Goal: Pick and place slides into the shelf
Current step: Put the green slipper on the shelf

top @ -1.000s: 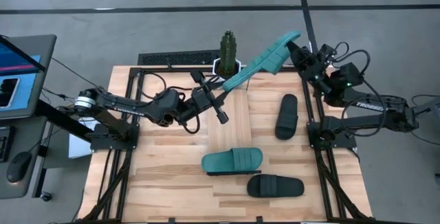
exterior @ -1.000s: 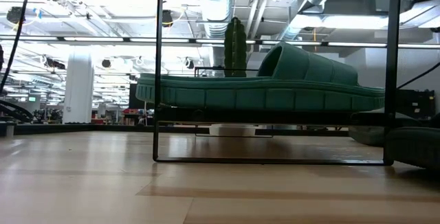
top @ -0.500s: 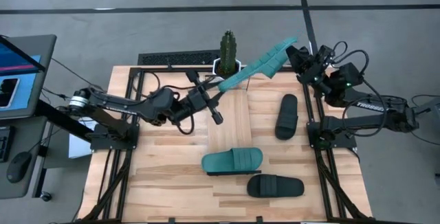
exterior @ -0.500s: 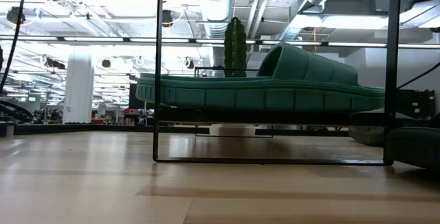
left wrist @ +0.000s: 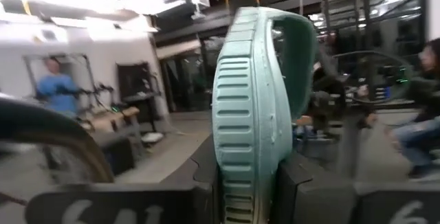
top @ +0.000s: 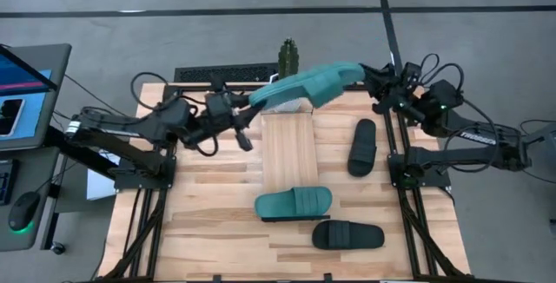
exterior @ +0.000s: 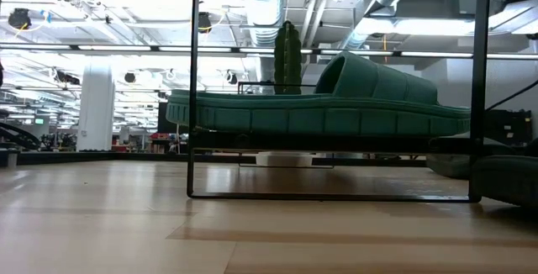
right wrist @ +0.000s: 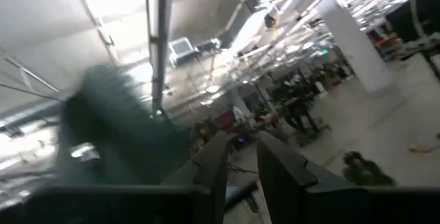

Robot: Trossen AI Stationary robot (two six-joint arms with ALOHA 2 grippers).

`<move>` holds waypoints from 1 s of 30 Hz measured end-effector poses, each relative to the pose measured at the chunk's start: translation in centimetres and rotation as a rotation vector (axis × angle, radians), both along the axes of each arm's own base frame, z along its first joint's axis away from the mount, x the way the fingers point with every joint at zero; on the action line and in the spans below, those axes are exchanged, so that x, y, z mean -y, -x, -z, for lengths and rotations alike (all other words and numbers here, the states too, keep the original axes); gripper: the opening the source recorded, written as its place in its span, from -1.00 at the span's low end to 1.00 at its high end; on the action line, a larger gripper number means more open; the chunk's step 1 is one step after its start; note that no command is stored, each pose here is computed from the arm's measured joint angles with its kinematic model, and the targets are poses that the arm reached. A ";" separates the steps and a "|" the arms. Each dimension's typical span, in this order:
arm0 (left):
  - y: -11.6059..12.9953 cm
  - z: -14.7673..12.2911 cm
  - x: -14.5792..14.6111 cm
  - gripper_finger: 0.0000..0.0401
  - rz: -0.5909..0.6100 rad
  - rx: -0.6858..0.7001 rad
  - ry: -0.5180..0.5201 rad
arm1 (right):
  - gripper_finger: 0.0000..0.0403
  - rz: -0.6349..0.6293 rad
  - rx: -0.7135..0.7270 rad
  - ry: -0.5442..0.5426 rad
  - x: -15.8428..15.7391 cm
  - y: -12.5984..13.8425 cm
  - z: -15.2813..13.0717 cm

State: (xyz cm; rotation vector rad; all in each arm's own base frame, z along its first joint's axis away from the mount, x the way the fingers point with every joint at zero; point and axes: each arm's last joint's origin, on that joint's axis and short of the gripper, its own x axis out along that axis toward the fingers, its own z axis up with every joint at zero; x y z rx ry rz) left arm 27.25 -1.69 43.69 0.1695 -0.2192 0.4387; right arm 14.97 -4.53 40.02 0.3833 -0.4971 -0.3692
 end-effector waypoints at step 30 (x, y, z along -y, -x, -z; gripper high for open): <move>2.3 6.8 -1.3 -0.76 0.352 -0.316 1.074 | -0.65 0.033 -0.346 -0.058 -1.2 4.9 2.8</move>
